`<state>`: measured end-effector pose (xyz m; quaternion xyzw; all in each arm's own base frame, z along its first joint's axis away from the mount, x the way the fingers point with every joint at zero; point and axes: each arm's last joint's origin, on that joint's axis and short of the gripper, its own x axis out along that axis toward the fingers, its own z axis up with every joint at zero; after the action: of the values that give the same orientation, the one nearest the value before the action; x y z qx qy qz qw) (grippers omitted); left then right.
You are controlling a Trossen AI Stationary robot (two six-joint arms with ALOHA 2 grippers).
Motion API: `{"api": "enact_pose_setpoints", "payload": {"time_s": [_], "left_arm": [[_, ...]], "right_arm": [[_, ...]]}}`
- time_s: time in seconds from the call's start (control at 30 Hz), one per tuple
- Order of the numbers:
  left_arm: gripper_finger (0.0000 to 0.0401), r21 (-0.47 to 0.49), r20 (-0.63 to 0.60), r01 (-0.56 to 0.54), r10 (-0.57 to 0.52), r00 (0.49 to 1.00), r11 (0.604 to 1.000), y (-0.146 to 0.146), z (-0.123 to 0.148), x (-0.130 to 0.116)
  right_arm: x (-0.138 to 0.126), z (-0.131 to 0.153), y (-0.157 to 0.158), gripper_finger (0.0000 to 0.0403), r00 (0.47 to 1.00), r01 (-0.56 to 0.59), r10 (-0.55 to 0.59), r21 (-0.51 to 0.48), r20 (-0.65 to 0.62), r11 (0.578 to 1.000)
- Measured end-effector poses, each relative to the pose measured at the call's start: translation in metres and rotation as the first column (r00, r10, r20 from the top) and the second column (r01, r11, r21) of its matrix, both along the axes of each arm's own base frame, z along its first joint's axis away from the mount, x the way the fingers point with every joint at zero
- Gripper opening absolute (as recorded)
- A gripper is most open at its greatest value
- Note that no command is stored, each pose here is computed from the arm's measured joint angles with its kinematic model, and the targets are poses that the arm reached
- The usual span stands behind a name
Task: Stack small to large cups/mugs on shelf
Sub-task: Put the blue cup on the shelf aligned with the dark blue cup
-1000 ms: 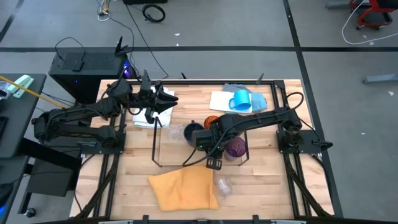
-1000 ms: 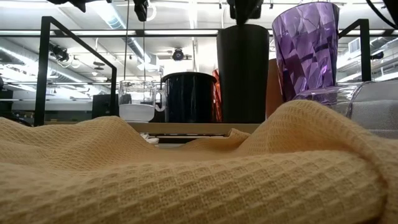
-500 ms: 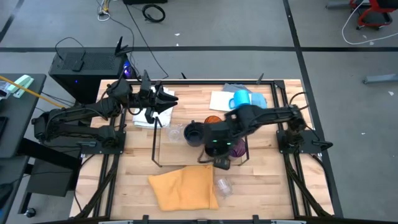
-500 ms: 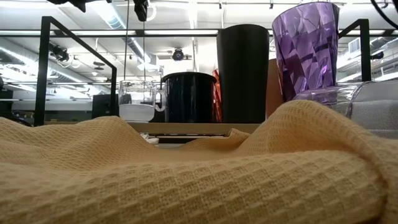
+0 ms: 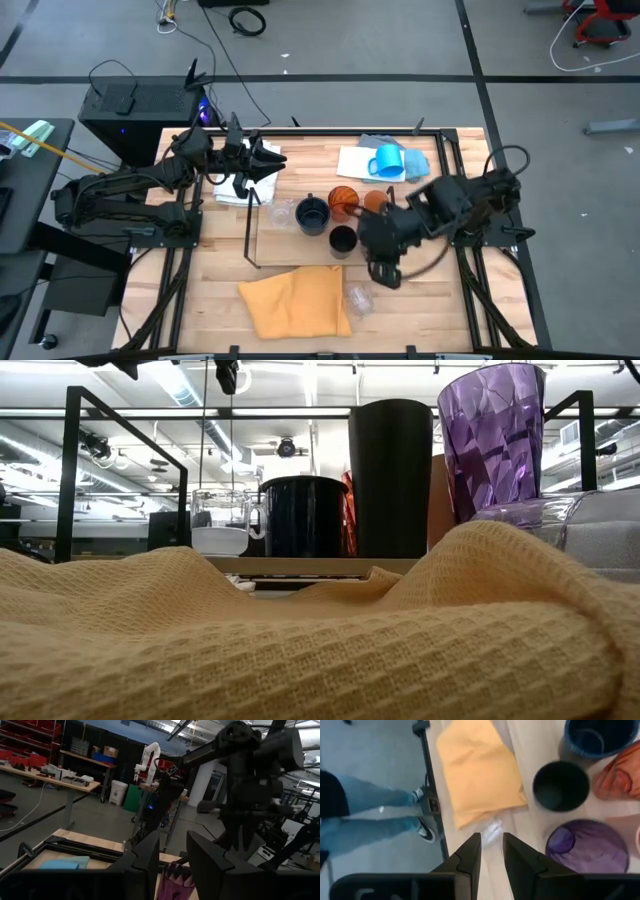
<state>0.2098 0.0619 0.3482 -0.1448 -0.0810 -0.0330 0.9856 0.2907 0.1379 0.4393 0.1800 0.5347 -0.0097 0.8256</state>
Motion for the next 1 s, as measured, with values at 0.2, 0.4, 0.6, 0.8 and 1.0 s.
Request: {"api": "enact_pose_setpoints", "payload": {"time_s": [0.2, 0.4, 0.6, 0.8, 1.0], "left_arm": [[0.0105, -0.004, 0.0, 0.001, -0.001, 1.0, 1.0, 0.0, 0.0, 0.0], [0.0105, -0.004, 0.004, 0.001, -0.001, 1.0, 1.0, 0.0, 0.0, 0.0], [0.0105, -0.001, 0.02, 0.001, -0.001, 1.0, 1.0, 0.0, 0.002, 0.0], [0.0105, -0.022, 0.029, -0.027, 0.028, 0.999, 0.999, 0.001, 0.003, -0.001], [0.0105, 0.022, 0.035, -0.079, 0.079, 0.996, 0.997, 0.002, 0.003, -0.001]], "right_arm": [[-0.005, -0.028, 0.018, 0.0085, 0.996, 0.042, -0.051, -0.112, -0.071, 0.993], [-0.018, -0.047, -0.027, 0.0069, 0.985, 0.1, -0.134, -0.263, -0.113, 0.96], [-0.065, -0.056, -0.104, 0.0054, 0.966, 0.151, -0.215, -0.362, -0.143, 0.92], [-0.124, -0.077, -0.155, 0.005, 0.944, 0.256, -0.303, -0.292, -0.13, 0.922], [-0.153, -0.11, -0.17, 0.006, 0.928, 0.358, -0.37, -0.198, -0.03, 0.913]]}}
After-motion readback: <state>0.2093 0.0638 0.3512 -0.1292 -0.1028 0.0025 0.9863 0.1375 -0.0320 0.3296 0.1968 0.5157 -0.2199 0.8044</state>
